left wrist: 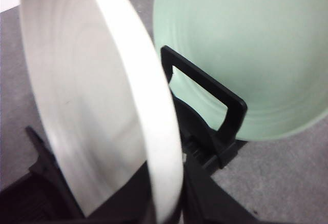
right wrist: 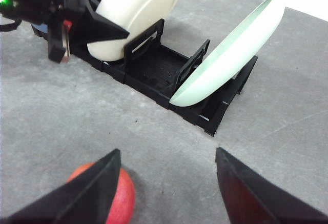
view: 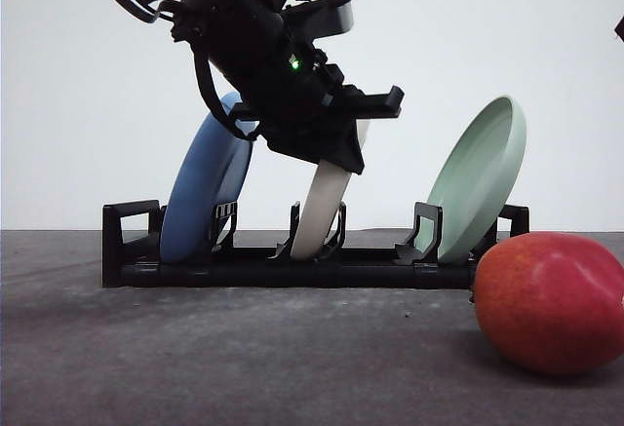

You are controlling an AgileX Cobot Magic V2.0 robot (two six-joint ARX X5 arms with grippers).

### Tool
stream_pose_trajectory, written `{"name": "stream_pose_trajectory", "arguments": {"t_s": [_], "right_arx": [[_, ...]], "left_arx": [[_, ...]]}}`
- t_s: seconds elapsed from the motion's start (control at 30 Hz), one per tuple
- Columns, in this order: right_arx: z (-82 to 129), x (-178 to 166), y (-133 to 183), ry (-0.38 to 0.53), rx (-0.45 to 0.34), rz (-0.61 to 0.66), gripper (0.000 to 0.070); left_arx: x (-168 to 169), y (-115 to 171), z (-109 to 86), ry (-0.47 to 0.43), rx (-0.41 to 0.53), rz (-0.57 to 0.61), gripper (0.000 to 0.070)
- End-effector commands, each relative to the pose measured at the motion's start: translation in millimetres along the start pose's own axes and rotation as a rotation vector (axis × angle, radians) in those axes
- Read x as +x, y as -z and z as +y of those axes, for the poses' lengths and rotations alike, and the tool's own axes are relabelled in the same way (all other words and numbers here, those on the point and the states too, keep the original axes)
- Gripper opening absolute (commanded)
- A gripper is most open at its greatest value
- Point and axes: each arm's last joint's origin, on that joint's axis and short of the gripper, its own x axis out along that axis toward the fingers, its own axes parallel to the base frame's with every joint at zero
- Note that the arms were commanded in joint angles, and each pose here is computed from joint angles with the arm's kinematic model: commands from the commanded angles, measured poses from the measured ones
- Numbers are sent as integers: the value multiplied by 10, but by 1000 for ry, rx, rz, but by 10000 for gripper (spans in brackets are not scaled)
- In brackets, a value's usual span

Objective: Place pomegranate in white plate

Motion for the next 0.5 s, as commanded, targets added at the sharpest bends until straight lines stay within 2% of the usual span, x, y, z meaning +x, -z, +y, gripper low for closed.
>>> {"name": "stream_pose_trajectory", "arguments": {"t_s": [0.0, 0.27, 0.47], "right_arx": [[1, -23, -51, 3, 3, -22, 373], [1, -23, -52, 3, 2, -23, 373], [0, -23, -60, 4, 1, -31, 373]], "left_arx": [[-13, -76, -39, 20, -45, -24, 13], [-181, -231, -16, 24, -147, -82, 13], [-371, -377, -3, 32, -167, -136, 13]]}}
